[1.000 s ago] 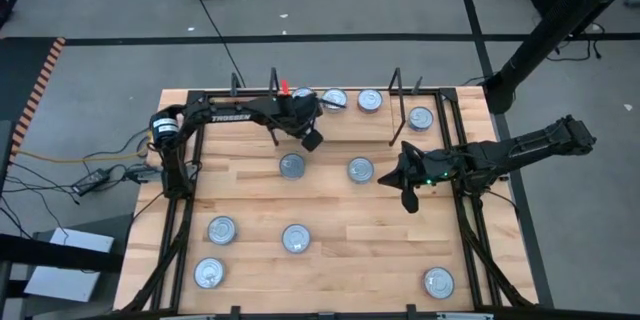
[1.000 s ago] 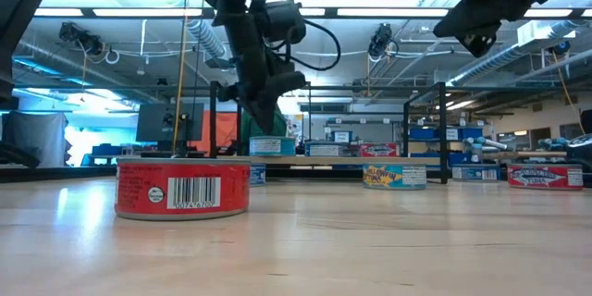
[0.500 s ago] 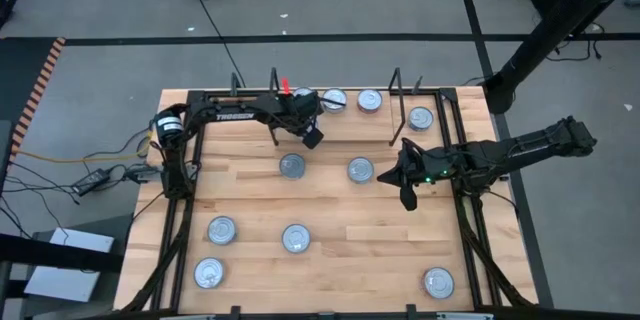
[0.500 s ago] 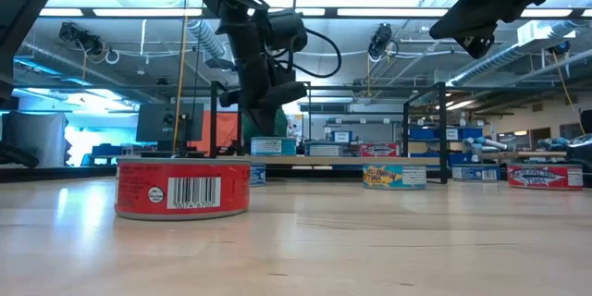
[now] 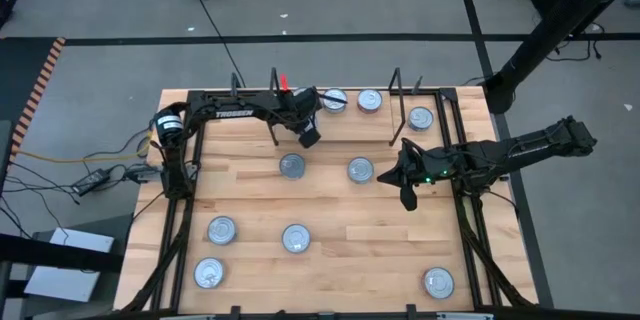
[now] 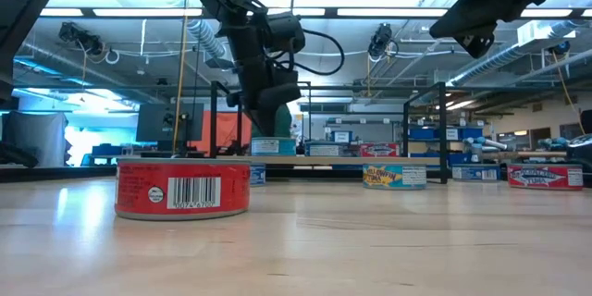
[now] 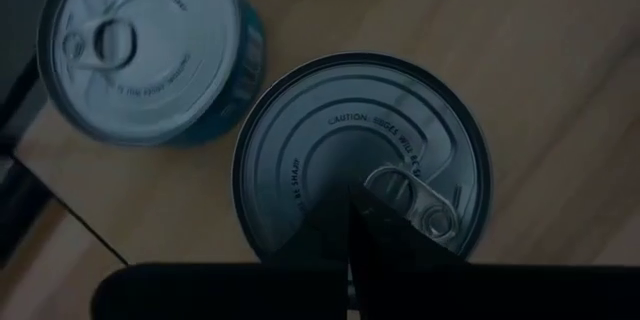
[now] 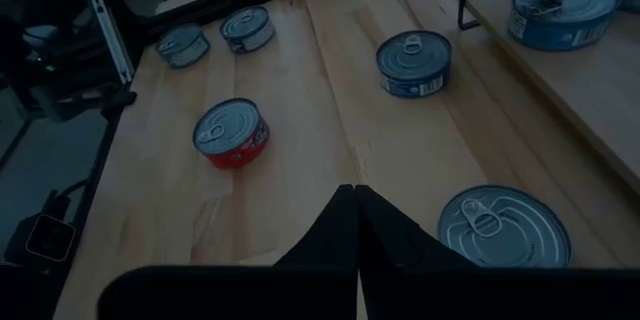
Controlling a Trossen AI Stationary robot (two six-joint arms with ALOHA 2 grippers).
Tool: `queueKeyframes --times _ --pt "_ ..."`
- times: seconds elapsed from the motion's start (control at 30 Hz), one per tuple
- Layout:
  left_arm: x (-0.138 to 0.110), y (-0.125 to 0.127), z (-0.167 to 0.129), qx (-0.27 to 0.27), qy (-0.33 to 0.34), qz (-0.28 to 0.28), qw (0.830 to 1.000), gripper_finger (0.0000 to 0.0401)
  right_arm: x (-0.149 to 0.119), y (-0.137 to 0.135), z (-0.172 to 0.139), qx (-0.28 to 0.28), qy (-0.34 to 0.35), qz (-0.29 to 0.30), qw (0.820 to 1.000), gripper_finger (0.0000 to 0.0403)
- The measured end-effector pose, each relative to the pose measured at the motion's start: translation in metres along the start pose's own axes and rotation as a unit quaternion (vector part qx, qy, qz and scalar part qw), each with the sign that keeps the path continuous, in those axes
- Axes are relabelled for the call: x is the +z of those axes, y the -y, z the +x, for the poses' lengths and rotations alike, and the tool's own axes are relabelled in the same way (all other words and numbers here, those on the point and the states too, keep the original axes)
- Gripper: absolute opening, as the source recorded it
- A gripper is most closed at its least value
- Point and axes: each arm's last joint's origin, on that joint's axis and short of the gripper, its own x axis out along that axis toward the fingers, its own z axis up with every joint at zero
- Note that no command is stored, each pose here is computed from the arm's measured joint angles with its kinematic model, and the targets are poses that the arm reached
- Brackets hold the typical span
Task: Stack canned seafood by type on shelf
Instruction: Put the yellow-blue tuna can on the shelf
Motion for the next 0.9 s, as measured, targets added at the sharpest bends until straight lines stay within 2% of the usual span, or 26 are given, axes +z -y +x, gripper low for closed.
queueKeyframes --times 0.13,0.57,0.7,0.9 --pt "0.0 0.001 0.0 -0.011 -0.001 0.046 0.999 0.0 0.0 0.0 0.0 0.001 0.002 0.0 1.0 0.0004" --pt "0.002 0.001 -0.001 -0.013 0.007 0.101 0.995 0.0001 0.003 -0.001 0.0 0.007 0.015 -0.001 1.0 0.0004" --pt "0.009 0.001 -0.006 -0.014 0.024 0.136 0.99 0.0001 0.003 -0.001 0.0 0.007 0.015 -0.001 1.0 0.0004" --pt "0.02 0.003 -0.014 -0.037 0.057 0.153 0.986 0.0001 0.003 -0.001 0.0 0.007 0.015 -0.001 1.0 0.0004"
